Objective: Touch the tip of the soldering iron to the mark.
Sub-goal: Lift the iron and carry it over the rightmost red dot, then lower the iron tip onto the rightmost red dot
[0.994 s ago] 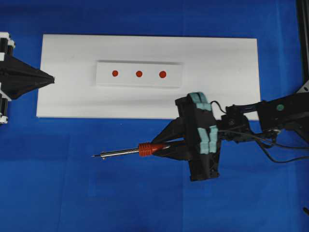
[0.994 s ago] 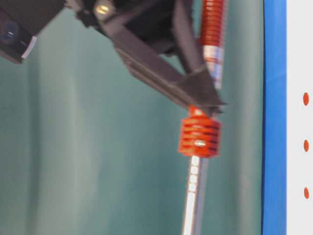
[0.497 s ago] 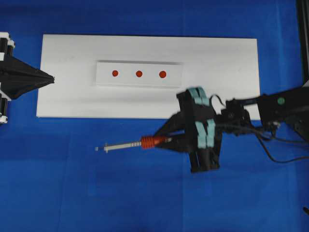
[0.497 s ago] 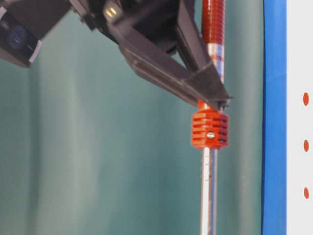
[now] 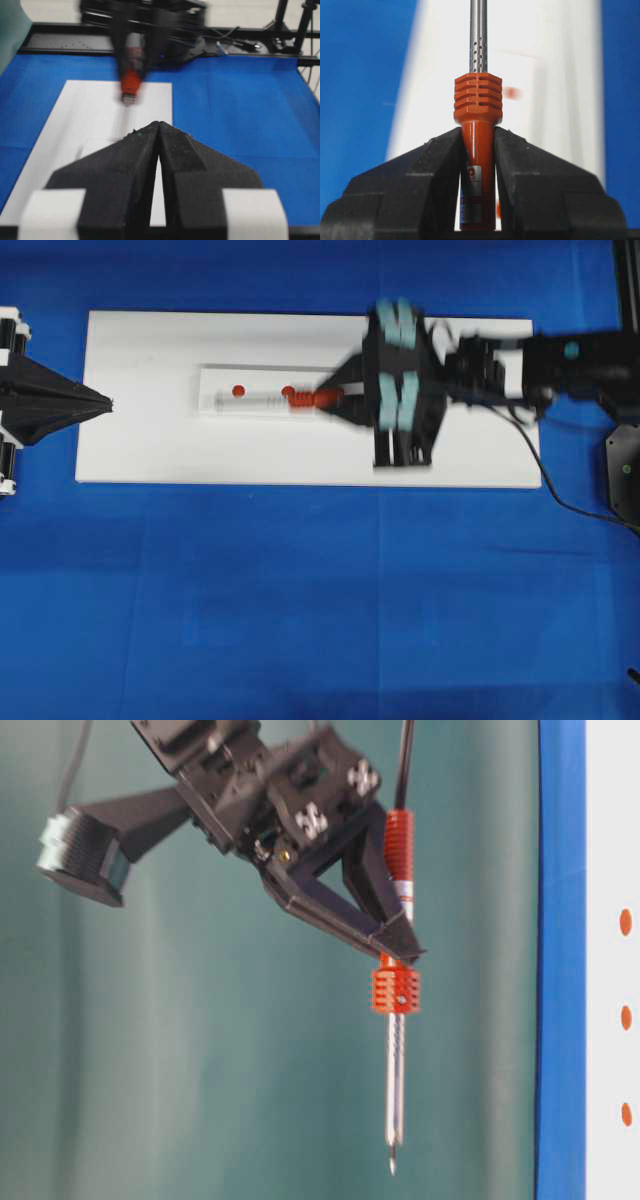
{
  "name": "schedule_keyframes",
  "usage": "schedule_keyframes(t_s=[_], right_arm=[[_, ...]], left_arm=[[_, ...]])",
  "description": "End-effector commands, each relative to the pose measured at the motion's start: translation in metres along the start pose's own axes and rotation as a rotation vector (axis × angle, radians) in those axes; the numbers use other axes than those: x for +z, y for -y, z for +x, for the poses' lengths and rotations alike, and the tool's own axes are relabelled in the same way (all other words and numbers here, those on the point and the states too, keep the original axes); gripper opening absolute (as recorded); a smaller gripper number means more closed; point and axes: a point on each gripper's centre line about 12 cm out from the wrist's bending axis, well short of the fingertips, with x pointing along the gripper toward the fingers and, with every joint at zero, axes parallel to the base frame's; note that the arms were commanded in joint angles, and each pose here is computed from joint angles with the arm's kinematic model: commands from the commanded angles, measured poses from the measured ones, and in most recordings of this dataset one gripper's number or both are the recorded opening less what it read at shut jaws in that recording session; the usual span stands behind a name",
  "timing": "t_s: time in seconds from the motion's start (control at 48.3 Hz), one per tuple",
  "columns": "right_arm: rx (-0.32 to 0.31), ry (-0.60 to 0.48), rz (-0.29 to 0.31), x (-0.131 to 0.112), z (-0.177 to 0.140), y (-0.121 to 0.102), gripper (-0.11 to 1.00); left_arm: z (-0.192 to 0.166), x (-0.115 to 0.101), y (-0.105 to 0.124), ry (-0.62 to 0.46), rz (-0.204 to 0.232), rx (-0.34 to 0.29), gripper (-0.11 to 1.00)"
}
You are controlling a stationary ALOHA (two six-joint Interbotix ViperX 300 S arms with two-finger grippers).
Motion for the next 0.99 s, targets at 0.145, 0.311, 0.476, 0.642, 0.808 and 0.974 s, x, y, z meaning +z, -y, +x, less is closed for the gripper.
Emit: schedule_keyframes(t_s=[0.145, 0.311, 0.476, 0.642, 0.808, 0.974], right_arm=[[-0.057, -0.001, -0.026, 0.015, -0.002, 0.025, 0.06], [-0.057, -0.032, -0.028, 0.015, 0.003, 0.026, 0.06], [-0.049, -0.125, -0.027, 0.012, 0.01, 0.027, 0.06], [-0.036, -0.252, -0.021, 0.004, 0.021, 0.028, 0.06], [-0.037, -0.343, -0.026, -0.005, 0.026, 0.029, 0.06], [-0.038, -0.355, -0.026, -0.006, 0.025, 0.03, 0.06]], left_arm=[[0.001, 0.003, 0.0, 0.011, 0.0, 0.001, 0.0], [0.001, 0.002, 0.0, 0.009, 0.002, 0.001, 0.0], [0.002, 0.002, 0.0, 0.008, 0.002, 0.001, 0.0], [0.002, 0.002, 0.0, 0.008, 0.002, 0.001, 0.0], [0.002, 0.001, 0.0, 0.003, 0.0, 0.001, 0.0], [0.002, 0.001, 0.0, 0.003, 0.0, 0.001, 0.0]])
